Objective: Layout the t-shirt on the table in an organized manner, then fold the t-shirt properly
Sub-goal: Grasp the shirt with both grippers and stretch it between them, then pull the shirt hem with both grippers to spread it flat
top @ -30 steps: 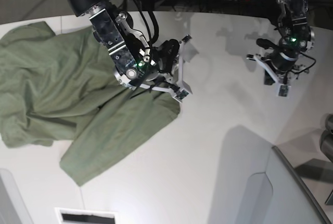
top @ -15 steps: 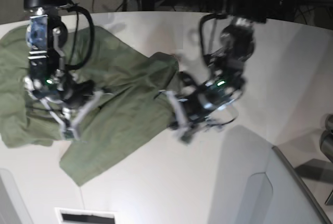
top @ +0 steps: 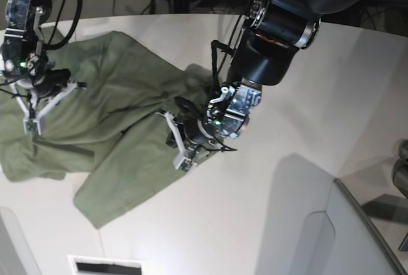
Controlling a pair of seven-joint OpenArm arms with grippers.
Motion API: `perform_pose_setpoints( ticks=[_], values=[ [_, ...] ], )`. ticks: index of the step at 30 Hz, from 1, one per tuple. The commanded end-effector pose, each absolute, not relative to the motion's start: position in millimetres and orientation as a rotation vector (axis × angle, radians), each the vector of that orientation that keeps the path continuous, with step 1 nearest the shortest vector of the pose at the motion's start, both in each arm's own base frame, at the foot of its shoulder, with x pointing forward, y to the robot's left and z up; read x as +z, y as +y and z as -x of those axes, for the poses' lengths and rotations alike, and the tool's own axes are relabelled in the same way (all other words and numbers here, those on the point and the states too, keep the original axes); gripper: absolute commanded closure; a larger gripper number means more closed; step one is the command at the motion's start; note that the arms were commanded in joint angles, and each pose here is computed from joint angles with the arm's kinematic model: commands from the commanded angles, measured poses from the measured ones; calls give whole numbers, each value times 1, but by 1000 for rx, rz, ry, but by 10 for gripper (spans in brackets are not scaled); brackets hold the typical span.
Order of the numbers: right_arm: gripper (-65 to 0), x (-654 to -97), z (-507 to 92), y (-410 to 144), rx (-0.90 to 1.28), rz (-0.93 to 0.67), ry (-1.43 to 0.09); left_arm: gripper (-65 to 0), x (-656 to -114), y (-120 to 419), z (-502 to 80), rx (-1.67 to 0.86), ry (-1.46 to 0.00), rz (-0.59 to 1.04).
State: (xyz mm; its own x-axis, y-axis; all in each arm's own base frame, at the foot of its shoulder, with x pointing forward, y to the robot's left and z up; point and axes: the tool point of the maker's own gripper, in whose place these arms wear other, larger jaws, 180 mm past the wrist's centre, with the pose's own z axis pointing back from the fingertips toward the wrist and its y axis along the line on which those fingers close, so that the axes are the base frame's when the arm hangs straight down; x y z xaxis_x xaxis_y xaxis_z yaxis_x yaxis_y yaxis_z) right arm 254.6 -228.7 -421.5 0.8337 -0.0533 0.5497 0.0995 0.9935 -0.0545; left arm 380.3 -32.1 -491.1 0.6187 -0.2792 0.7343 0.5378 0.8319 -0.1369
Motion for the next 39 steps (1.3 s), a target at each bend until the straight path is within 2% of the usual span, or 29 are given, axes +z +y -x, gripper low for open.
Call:
perform_pose_setpoints(
  ticks=[1,5,8,12,19,23,26,30,37,39],
  values=[
    [0,-410,-265,-232,-84,87,-630,0,-504,3,-380,-481,-732,274],
    [0,-411,-264,-233,-86,88,-629,0,-520,67,-363,-454,-711,179],
    [0,-412,-264,-230,-81,84,-628,0,-519,121,-348,-433,-742,45],
    [0,-410,-268,-230,-82,82,-636,0,-509,152,-317,-429,-756,-16],
    [0,-408,-279,-240,-75,102,-642,0,-457,210,-280,-211,-857,-111],
    [0,-413,-290,-258,-76,126,-618,0,-436,209,-285,-207,-914,-116],
    [0,-414,-308,-259,-19,137,-606,0,-417,190,-322,-206,-989,-91],
    [0,-411,-348,-251,84,149,-625,0,-411,167,-374,-216,-974,-56],
    [0,-439,-403,-308,-48,164,-605,0,-440,140,-440,-153,-890,20],
    [0,-450,-409,-315,-68,135,-596,0,-454,149,-446,-99,-894,-15]
  ],
)
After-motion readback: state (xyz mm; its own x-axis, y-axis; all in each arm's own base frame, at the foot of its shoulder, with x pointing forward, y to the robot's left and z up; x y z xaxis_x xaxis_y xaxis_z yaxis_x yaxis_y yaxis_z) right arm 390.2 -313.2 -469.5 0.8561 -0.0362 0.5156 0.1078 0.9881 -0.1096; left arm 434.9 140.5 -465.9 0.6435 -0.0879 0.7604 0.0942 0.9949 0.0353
